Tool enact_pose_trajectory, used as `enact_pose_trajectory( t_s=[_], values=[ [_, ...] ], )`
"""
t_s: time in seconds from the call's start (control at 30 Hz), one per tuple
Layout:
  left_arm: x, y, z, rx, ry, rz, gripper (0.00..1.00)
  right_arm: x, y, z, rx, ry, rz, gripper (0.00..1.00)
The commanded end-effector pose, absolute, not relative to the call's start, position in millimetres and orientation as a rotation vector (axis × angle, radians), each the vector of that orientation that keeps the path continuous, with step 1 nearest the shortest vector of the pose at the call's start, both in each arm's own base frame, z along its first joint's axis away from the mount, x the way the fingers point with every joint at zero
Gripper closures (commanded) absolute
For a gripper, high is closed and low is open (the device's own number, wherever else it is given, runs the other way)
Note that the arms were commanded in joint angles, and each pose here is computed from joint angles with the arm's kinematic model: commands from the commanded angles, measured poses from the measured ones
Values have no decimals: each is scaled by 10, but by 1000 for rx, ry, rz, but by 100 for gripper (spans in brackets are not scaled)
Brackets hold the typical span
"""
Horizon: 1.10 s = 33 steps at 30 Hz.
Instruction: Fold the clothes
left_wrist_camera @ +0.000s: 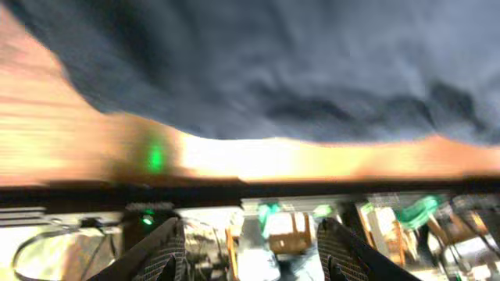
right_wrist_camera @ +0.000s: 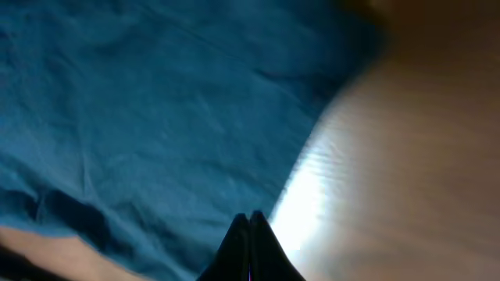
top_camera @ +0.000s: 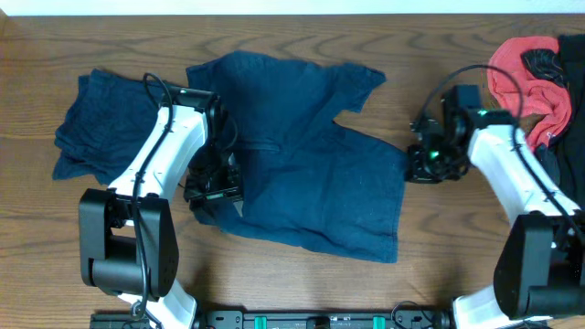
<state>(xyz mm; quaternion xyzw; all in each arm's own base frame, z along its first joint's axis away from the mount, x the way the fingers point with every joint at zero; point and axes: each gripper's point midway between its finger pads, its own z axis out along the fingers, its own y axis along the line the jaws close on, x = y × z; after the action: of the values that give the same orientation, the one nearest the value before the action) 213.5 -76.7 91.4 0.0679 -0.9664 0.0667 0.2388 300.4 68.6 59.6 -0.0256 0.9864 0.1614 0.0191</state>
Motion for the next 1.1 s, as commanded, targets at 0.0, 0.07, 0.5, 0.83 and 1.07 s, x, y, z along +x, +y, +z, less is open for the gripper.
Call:
enact_pose_trajectory(
  t_s=[0.0, 0.07, 0.5, 0.83, 1.07],
  values=[
    [2227, -584, 844, 269, -2705, 23, 43, 2959, 897, 521, -182, 3034, 552, 99],
    [2343, -604, 797, 298, -2752, 36, 44, 2959, 973, 468, -223, 3017, 552, 99],
    [2779, -675, 559, 341, -2938, 112, 44, 2778, 1045, 31, -259, 2986, 551, 100],
    [2572, -642, 451, 340, -2873, 83, 44, 2439, 346, -263, 172, 3148, -7, 99],
    [2405, -614, 345, 339, -2827, 63, 43, 2229, -240, -200, 502, 3137, -404, 99]
  ],
)
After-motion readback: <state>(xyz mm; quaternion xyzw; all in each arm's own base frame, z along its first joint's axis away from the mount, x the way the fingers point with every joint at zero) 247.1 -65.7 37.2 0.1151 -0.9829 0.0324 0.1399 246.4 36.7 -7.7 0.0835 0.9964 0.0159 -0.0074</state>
